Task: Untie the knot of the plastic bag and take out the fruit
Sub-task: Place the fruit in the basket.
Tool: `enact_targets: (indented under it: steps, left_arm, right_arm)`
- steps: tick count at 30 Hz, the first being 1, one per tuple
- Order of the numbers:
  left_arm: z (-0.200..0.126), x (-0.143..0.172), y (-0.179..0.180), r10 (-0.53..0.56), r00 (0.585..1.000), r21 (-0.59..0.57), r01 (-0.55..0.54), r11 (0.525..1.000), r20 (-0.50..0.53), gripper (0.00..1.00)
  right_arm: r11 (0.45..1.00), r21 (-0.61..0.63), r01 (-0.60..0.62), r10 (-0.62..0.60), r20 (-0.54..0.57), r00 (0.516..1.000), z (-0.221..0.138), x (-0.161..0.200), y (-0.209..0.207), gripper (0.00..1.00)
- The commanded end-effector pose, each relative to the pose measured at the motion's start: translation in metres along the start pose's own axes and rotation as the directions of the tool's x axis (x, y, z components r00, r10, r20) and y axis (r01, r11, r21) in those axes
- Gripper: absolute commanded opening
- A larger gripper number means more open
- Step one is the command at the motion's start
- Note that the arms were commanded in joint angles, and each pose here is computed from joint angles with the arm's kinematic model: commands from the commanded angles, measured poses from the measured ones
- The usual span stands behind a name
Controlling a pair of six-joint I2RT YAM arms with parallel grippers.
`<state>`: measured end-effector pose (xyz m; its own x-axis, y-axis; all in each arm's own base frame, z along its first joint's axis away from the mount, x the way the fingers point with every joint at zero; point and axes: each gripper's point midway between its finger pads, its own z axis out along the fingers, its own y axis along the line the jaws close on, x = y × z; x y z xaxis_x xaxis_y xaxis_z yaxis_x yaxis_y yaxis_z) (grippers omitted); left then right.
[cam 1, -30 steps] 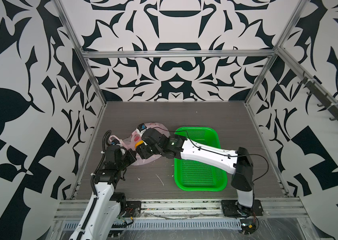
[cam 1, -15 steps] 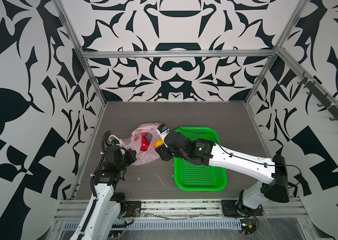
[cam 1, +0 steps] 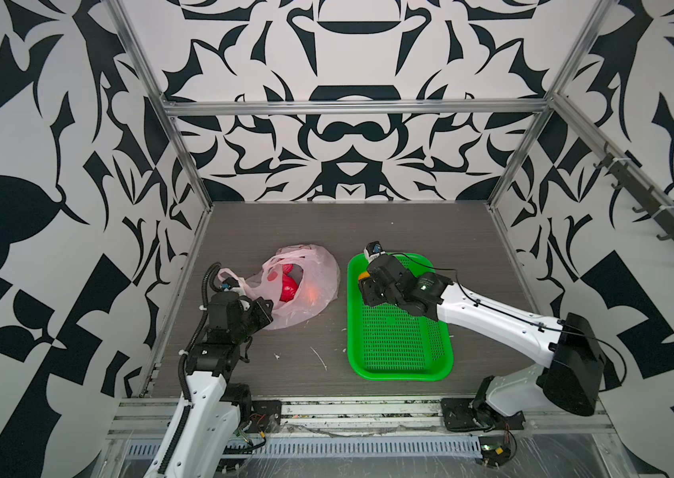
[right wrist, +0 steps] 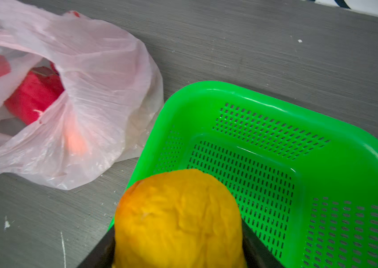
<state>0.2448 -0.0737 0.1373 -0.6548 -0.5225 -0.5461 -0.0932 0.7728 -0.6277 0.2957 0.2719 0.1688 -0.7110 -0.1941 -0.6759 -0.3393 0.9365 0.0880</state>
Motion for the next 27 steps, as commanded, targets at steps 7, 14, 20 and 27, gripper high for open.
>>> enact_targets:
  steps: [7, 14, 20, 27]
  left_arm:
    - [-0.003, 0.003, -0.004, 0.015, 1.000, 0.018, -0.015, 1.000, -0.013, 0.00]
    - [-0.003, 0.003, -0.005, 0.018, 1.000, 0.019, -0.018, 1.000, -0.013, 0.00]
    - [-0.003, 0.005, -0.004, 0.020, 1.000, 0.018, -0.020, 1.000, -0.020, 0.00]
    - [-0.005, 0.006, -0.003, 0.022, 1.000, 0.011, -0.022, 1.000, -0.017, 0.00]
  right_arm:
    - [0.997, 0.029, -0.074, 0.075, -0.028, 0.997, 0.046, 0.000, -0.014, 0.29]
    - [0.994, 0.053, -0.100, 0.104, -0.081, 0.991, 0.076, 0.013, -0.022, 0.30]
    - [0.991, 0.077, -0.110, 0.118, -0.110, 0.987, 0.091, 0.022, -0.029, 0.32]
    - [0.989, 0.094, -0.115, 0.127, -0.129, 0.984, 0.101, 0.026, -0.035, 0.37]
